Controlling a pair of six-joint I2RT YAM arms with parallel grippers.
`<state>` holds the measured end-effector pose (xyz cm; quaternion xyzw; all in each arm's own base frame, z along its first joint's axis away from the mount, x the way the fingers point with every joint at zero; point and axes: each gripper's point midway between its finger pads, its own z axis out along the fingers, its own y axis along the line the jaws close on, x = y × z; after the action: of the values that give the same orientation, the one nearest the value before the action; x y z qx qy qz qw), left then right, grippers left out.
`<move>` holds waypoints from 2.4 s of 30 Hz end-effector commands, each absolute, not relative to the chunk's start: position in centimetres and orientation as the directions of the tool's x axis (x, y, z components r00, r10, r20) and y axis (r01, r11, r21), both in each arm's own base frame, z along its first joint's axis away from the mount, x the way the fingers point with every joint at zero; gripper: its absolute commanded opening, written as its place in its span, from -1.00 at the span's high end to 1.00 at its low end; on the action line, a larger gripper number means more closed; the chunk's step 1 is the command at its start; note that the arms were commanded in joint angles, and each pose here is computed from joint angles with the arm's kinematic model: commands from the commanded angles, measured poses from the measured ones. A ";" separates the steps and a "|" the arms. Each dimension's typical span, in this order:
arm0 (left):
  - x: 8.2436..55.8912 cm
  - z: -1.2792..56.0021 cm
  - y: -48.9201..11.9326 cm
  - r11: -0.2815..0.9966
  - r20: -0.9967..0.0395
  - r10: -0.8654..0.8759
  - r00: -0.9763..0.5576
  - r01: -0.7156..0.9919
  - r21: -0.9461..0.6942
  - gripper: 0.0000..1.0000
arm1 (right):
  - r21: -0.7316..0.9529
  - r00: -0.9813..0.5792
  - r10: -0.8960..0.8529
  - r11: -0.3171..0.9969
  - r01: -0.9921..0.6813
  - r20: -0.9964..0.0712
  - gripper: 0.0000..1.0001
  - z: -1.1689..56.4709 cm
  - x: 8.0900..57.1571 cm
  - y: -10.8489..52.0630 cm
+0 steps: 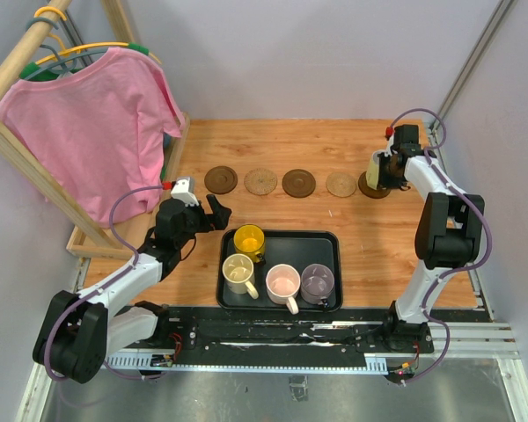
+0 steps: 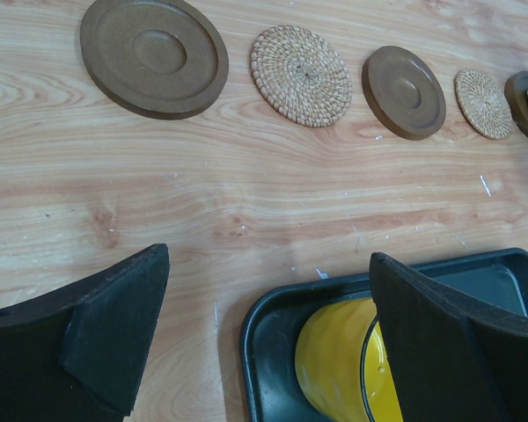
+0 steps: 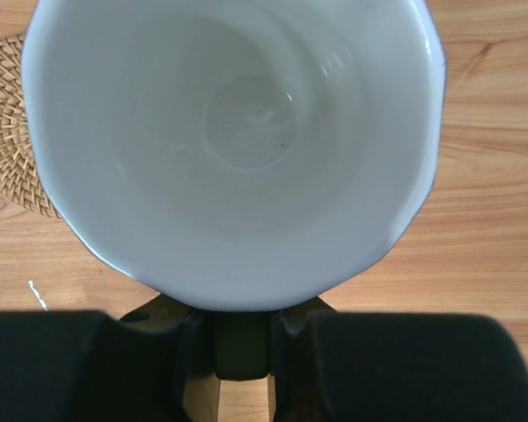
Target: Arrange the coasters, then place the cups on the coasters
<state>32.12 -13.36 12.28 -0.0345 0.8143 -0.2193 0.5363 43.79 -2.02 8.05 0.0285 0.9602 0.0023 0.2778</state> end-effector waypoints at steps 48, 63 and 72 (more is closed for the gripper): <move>32.3 13.6 -14.1 0.881 -0.866 -0.311 -0.391 0.222 -0.417 -0.99 | 0.055 -0.582 0.071 0.997 0.045 -0.810 -0.20 18.1 38.3 1.8; 32.0 13.8 -14.5 0.869 -0.862 -0.322 -0.393 0.239 -0.433 -0.99 | 0.083 -0.664 -0.057 0.981 -0.177 -0.746 0.98 14.7 42.7 9.5; 32.0 13.9 -14.0 0.883 -0.870 -0.309 -0.384 0.225 -0.413 -0.99 | 0.051 -0.747 -0.101 0.983 -0.178 -0.657 0.98 9.0 46.6 10.6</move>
<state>32.01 -14.08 13.29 -0.0305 0.8032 -0.2439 0.5427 45.32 9.78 9.37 -0.0603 0.9323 0.0599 0.3514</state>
